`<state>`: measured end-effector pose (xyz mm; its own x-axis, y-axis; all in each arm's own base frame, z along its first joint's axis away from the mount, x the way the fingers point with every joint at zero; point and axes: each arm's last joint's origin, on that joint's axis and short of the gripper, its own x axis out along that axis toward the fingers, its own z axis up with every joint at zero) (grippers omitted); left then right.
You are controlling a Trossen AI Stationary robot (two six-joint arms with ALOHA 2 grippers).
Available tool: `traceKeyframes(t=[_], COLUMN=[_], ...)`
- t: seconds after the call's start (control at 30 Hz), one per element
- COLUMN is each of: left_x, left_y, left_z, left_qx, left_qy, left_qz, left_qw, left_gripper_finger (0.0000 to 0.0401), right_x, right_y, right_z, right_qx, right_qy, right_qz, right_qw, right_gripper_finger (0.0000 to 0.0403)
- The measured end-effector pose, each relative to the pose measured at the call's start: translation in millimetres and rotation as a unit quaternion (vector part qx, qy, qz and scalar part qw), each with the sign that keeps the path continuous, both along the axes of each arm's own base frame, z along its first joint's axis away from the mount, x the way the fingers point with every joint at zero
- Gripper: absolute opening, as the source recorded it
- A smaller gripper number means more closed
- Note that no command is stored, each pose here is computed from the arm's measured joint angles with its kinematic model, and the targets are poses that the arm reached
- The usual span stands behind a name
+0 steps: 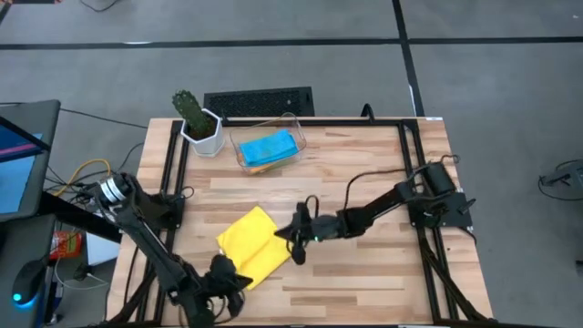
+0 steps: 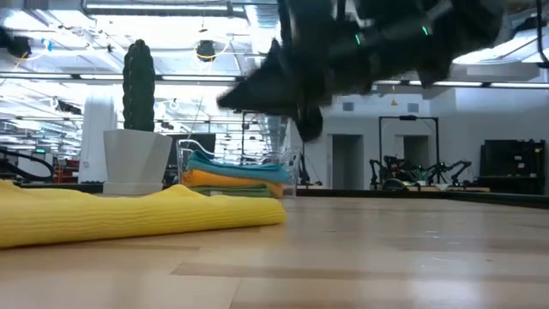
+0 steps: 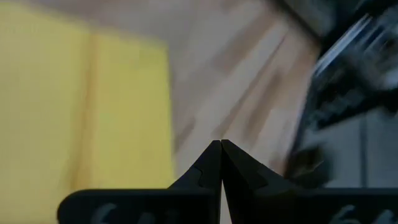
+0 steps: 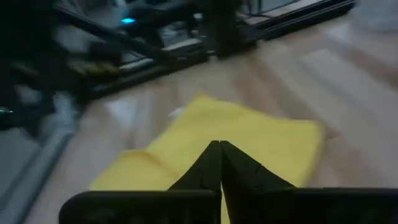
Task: Fold microfiber towels
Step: Fold the yellow microfiber cloth
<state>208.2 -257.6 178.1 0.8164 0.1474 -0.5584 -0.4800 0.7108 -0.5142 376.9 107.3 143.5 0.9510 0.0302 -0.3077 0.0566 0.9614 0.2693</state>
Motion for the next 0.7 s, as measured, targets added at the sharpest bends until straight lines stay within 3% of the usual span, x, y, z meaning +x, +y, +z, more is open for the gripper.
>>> traceKeyframes(t=[0.13, 0.27, 0.43, 0.57, 0.7], left_x=[-9.8, -20.0, -33.0, -38.3, -45.5], left_y=[18.4, 51.8, 81.4, 87.5, 91.6], left_z=[30.9, 40.2, 43.2, 35.8, 19.2], left_qx=[0.014, -0.002, -0.006, -0.016, -0.039], left_qy=[-0.035, 0.010, 0.076, 0.145, 0.189], left_qz=[0.039, 0.123, 0.216, 0.230, 0.252], left_qw=[0.999, 0.992, 0.973, 0.962, 0.948], left_gripper_finger=[0.0000, 0.0000, 0.0006, 0.0047, 0.0112], right_x=[4.8, 21.6, 51.2, 75.1, 97.0], right_y=[-22.8, -43.8, -67.3, -81.6, -90.4], right_z=[17.2, 39.6, 45.8, 46.6, 39.6], right_qx=[-0.032, -0.049, -0.047, -0.045, -0.046], right_qy=[0.008, 0.021, 0.124, 0.197, 0.229], right_qz=[-0.019, 0.004, 0.009, 0.003, -0.003], right_qw=[0.999, 0.999, 0.991, 0.979, 0.972], right_gripper_finger=[0.0042, 0.0092, 0.0182, 0.0240, 0.0253])
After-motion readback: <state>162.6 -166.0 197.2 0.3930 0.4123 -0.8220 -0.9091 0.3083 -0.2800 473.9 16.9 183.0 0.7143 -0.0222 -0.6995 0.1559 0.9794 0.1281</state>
